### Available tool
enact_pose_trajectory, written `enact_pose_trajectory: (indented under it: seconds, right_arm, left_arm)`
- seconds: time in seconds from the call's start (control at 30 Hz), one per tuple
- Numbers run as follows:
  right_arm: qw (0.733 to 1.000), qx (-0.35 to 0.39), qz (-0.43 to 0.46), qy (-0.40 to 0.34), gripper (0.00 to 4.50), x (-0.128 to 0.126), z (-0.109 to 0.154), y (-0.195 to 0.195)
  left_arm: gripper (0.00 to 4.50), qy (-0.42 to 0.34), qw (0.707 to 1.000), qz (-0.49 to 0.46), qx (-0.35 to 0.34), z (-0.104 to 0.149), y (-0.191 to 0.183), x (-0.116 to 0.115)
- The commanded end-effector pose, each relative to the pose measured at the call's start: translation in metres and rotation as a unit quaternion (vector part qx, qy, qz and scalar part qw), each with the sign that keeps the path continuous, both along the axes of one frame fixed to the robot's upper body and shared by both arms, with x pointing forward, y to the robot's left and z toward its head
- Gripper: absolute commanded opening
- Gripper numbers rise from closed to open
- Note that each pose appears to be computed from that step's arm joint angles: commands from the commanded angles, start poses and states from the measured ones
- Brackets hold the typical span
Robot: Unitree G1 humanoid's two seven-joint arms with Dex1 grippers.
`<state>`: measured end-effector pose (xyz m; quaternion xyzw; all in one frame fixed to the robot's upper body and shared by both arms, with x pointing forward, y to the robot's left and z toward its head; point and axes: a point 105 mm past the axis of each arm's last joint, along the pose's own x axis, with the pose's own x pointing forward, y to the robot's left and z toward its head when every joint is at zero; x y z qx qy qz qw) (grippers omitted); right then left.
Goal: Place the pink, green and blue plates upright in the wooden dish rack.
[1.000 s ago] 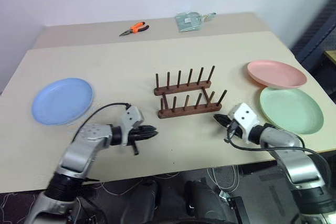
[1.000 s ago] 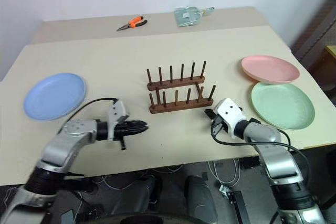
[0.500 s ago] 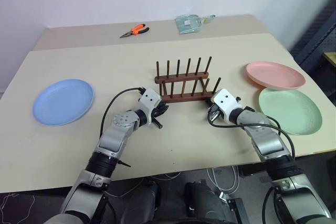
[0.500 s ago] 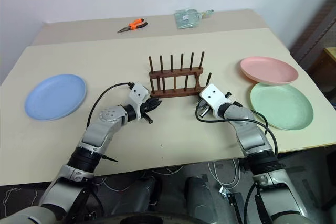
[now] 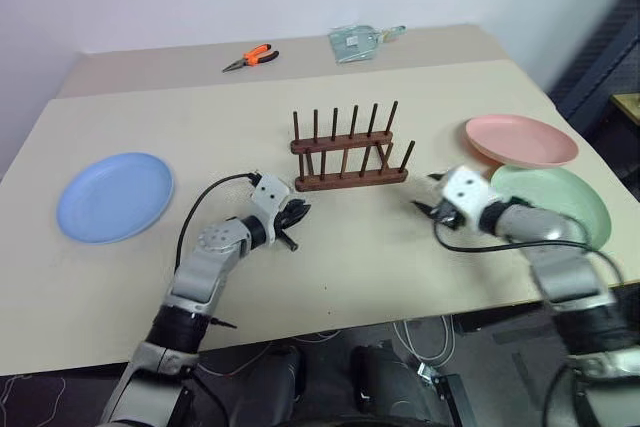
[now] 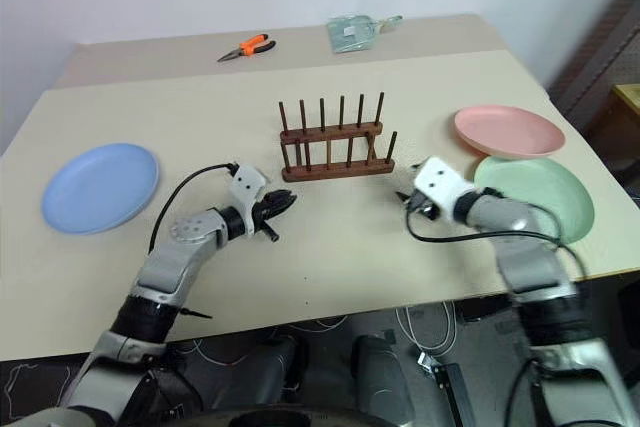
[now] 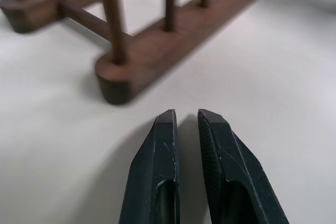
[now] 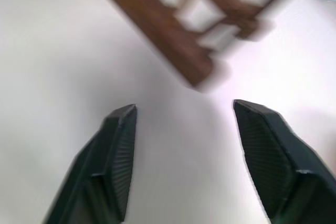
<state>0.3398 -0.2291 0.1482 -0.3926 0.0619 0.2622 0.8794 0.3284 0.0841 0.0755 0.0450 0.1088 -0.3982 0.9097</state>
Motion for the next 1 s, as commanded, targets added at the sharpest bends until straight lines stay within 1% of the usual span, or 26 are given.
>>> enact_pose_trajectory:
  seconds: [0.03,0.1,0.17,0.3,0.37,0.4,0.43,0.5,0.6,0.63,0.73,0.8,0.87,0.9,0.93,0.97,1.0]
  right_arm:
    - [0.998,-0.038,-0.019,-0.054,2.67,-0.002,0.036,-0.020]
    - [0.991,-0.092,-0.066,-0.067,2.67,0.003,0.039,-0.048]
    - [0.982,-0.146,-0.101,-0.072,2.67,0.008,0.036,-0.069]
    - [0.962,-0.228,-0.129,-0.076,2.67,0.024,0.019,-0.096]
    - [0.954,-0.254,-0.133,-0.084,2.67,0.030,0.016,-0.103]
    - [0.951,-0.262,-0.144,-0.080,2.67,0.036,0.010,-0.109]
    - [0.948,-0.270,-0.150,-0.073,2.44,0.040,0.004,-0.113]
    - [0.945,-0.283,-0.152,-0.069,1.79,0.047,-0.004,-0.117]
    - [0.941,-0.296,-0.144,-0.083,0.34,0.052,0.001,-0.116]
    - [0.940,-0.296,-0.142,-0.087,0.03,0.053,0.004,-0.115]
    - [0.938,-0.306,-0.126,-0.101,0.03,0.053,0.013,-0.110]
    - [0.936,-0.308,-0.110,-0.127,0.03,0.050,0.028,-0.103]
    - [0.938,-0.288,-0.087,-0.170,0.03,0.046,0.049,-0.087]
    - [0.939,-0.283,-0.082,-0.179,0.03,0.045,0.054,-0.083]
    - [0.945,-0.255,-0.074,-0.192,0.03,0.043,0.061,-0.074]
    - [0.963,-0.160,-0.057,-0.210,0.03,0.041,0.075,-0.051]
    - [0.974,0.000,-0.027,-0.225,0.03,0.034,0.098,-0.017]
  left_arm:
    - [0.61,-0.024,0.997,-0.048,-0.050,0.029,-0.011,-0.013]
    - [0.61,-0.029,0.995,-0.071,-0.057,0.034,-0.018,-0.020]
    - [0.61,-0.032,0.993,-0.088,-0.065,0.039,-0.023,-0.025]
    - [0.61,-0.042,0.991,-0.105,-0.077,0.049,-0.029,-0.030]
    - [0.61,-0.042,0.990,-0.107,-0.078,0.050,-0.029,-0.030]
    - [0.61,-0.043,0.990,-0.108,-0.080,0.052,-0.029,-0.031]
    - [0.61,-0.044,0.990,-0.109,-0.080,0.052,-0.029,-0.032]
    - [0.61,-0.047,0.990,-0.108,-0.075,0.052,-0.028,-0.034]
    - [0.61,-0.047,0.991,-0.099,-0.071,0.051,-0.023,-0.035]
    - [0.61,-0.046,0.992,-0.096,-0.072,0.051,-0.021,-0.035]
    - [0.61,-0.044,0.992,-0.091,-0.069,0.048,-0.018,-0.038]
    - [0.61,-0.044,0.993,-0.089,-0.067,0.047,-0.016,-0.040]
    - [0.61,-0.045,0.994,-0.081,-0.065,0.047,-0.013,-0.039]
    - [0.61,-0.045,0.994,-0.079,-0.065,0.047,-0.012,-0.039]
    - [0.61,-0.046,0.994,-0.076,-0.064,0.047,-0.011,-0.038]
    - [0.61,-0.047,0.994,-0.072,-0.064,0.047,-0.009,-0.036]
    - [0.61,-0.049,0.994,-0.068,-0.065,0.048,-0.006,-0.035]
